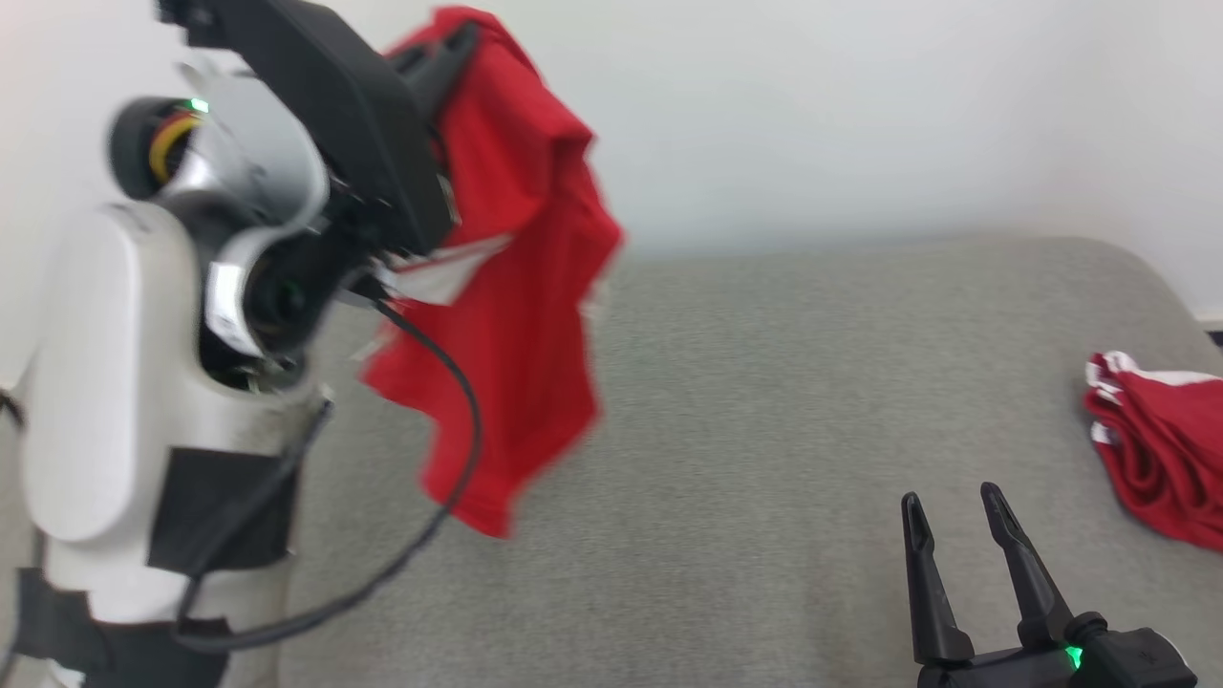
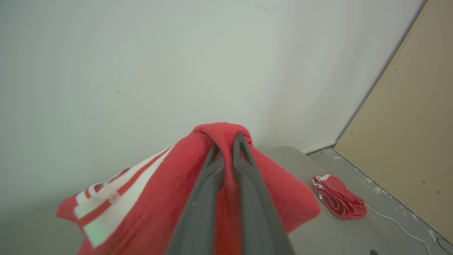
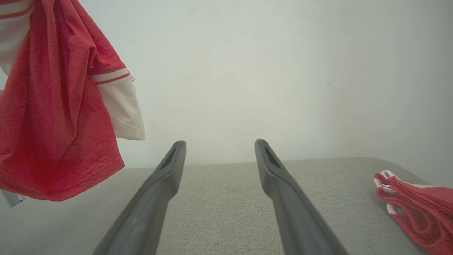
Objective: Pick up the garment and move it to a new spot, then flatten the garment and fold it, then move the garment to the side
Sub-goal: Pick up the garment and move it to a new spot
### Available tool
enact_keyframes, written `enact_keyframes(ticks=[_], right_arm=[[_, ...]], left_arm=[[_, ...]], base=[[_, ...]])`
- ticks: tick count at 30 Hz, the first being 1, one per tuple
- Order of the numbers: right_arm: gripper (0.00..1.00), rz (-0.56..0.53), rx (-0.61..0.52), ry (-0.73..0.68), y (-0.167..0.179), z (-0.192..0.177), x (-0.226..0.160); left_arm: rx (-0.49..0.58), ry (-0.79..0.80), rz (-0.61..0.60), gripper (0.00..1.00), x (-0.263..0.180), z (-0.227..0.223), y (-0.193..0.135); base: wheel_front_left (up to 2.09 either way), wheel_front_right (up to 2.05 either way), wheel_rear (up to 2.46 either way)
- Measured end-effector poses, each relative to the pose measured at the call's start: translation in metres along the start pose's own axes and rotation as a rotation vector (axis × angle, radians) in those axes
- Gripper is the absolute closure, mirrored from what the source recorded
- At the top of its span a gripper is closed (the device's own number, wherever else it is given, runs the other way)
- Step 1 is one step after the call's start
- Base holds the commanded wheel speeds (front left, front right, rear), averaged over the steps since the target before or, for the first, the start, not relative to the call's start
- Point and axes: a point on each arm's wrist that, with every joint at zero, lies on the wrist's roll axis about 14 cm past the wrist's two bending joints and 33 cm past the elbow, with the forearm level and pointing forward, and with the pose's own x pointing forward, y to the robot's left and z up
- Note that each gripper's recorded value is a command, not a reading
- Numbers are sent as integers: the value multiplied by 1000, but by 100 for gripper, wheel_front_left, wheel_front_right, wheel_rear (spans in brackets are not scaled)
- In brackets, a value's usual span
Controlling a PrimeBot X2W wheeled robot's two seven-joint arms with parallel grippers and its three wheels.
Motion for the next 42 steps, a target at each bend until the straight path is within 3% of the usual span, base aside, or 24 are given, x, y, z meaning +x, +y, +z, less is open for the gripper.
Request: enact_keyframes(ticks=[8,14,26,29,30,31,36,42], right_arm=[[0,-80,-19,-21,-21,10,-18],[0,-142,-34,-23,-36,14,-33],[0,-190,-50,-16,-49,16,-47],[0,-197,-49,-5,-51,13,-49],[0,-200,-50,-2,-52,12,-49],[0,-203,-52,1,-54,11,-50],[0,-203,-54,7,-55,10,-49],[0,-196,-56,8,-54,9,-49]], left_arm=[[-29,51,-136,100,26,-35,-46],[-99,158,-175,100,45,-100,-64],[-235,453,-35,100,33,-281,-54],[-231,471,-4,100,25,-307,-50],[-226,467,3,65,23,-312,-49],[-222,457,12,0,22,-315,-48],[-207,370,6,0,20,-312,-49],[-181,74,-21,0,21,-262,-48]], base=[[0,0,0],[0,0,0],[0,0,0],[0,0,0],[0,0,0],[0,0,0],[0,0,0],[0,0,0]])
